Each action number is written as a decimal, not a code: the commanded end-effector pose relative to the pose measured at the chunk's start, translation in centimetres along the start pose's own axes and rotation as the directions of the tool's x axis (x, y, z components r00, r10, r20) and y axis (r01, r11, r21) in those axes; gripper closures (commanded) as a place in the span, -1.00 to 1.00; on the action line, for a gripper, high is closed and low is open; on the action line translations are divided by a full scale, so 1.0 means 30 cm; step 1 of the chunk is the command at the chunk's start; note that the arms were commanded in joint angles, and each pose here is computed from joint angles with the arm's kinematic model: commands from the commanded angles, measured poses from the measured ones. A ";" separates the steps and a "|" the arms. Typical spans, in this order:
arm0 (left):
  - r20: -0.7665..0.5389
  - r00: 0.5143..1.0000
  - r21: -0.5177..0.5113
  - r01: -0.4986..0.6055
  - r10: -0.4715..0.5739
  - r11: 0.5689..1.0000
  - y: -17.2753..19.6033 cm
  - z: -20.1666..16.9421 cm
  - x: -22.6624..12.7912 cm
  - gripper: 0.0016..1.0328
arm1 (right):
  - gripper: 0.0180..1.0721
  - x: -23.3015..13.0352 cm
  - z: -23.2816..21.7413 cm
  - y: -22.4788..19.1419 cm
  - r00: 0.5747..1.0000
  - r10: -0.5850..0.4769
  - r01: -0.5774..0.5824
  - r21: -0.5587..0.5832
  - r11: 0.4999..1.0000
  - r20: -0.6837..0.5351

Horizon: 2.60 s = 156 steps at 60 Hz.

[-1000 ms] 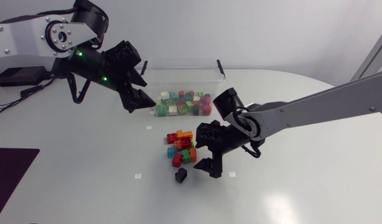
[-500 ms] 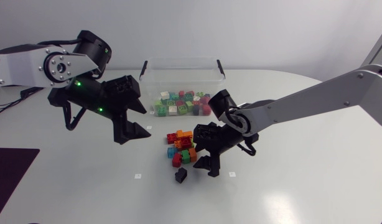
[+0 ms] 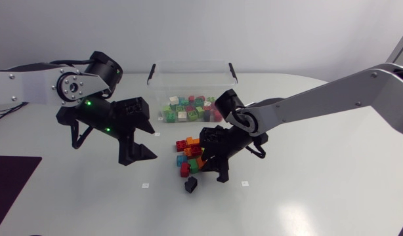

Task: Place the duplo bricks in the container

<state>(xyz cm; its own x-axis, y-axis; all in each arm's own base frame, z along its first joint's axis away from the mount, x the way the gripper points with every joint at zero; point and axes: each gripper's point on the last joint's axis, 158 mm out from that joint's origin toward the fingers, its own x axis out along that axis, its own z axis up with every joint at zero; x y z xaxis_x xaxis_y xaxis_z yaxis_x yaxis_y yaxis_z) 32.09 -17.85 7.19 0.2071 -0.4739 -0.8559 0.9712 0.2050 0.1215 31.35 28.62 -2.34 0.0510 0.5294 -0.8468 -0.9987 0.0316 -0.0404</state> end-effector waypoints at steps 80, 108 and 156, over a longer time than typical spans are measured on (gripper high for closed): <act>-0.111 0.967 0.151 0.243 -0.228 0.958 -0.248 -0.075 0.336 -0.81 | 0.66 -0.347 -0.035 -0.032 0.990 -0.135 0.131 0.066 0.989 0.051; -0.049 0.977 0.124 0.213 -0.208 0.969 -0.147 -0.016 0.404 -0.82 | 0.66 -0.439 0.013 -0.074 0.979 -0.190 0.185 0.067 0.980 0.078; 0.003 0.969 0.155 0.242 -0.246 0.958 -0.196 -0.002 0.423 -0.35 | 0.66 -0.543 0.131 -0.142 0.959 -0.240 0.234 0.057 0.971 0.148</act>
<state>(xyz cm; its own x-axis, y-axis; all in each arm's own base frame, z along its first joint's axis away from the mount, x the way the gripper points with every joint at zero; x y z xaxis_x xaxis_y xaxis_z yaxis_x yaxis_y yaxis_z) 30.41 -25.36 -3.07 0.0054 -0.5240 -0.8517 0.9992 -0.0314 0.0256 33.99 23.00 11.47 0.2526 0.6047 -0.7553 -0.9667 0.1906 -0.1707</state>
